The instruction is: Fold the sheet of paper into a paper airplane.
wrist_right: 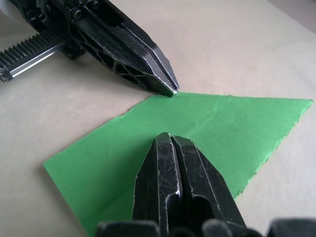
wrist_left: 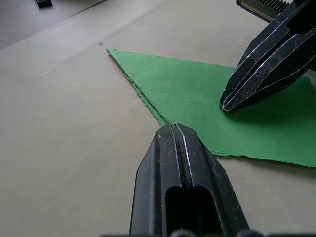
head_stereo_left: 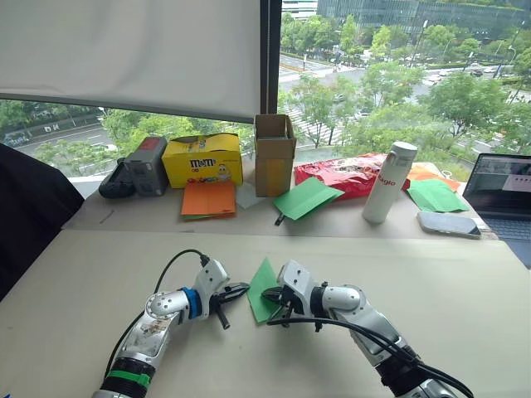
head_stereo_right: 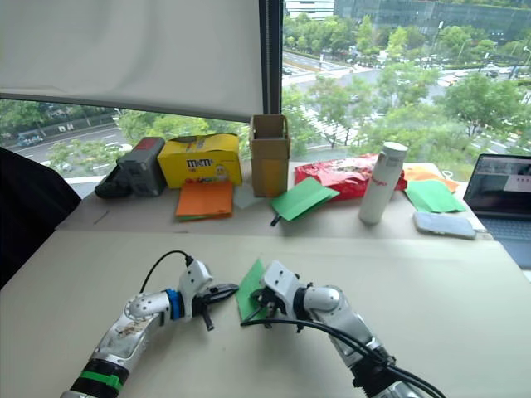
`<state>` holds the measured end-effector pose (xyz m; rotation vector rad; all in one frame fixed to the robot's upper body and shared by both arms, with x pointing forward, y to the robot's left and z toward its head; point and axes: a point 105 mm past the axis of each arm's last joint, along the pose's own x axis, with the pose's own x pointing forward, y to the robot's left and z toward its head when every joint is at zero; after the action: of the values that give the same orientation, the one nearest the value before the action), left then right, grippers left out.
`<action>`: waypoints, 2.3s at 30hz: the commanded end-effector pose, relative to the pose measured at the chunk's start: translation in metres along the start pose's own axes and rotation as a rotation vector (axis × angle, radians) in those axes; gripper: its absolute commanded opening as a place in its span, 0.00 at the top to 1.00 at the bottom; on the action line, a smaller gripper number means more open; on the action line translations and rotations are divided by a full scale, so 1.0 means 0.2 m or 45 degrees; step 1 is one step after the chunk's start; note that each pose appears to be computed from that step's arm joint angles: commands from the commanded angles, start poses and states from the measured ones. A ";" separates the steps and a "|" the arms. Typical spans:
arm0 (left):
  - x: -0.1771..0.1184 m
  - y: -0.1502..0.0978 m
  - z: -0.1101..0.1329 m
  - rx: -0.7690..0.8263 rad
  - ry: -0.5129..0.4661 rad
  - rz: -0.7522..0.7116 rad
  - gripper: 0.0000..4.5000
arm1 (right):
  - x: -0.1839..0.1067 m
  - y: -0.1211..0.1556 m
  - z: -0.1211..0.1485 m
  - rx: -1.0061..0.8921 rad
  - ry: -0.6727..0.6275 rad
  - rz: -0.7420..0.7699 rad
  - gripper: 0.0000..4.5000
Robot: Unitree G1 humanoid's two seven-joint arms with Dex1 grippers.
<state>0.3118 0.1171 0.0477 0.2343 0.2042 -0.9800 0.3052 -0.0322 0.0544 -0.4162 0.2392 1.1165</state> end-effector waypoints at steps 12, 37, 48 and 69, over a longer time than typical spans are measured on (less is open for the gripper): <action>-0.16 0.20 0.28 0.020 -0.199 -0.013 0.99 | -0.21 -0.13 0.19 0.013 -0.087 -0.096 1.00; 0.09 0.23 0.43 0.758 0.008 -0.431 0.28 | -0.39 -0.17 0.16 0.081 -0.043 -0.310 1.00; 0.26 0.17 0.43 1.090 0.109 -0.587 0.28 | -0.51 -0.21 0.17 0.094 -0.018 -0.442 1.00; 0.11 0.14 0.26 0.916 0.325 -0.697 0.99 | -0.58 -0.34 0.21 0.019 0.015 -0.502 1.00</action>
<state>0.3505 0.1031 0.0817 1.0084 0.1667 -1.5607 0.3169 -0.1389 0.1363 -0.4208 0.2300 0.7056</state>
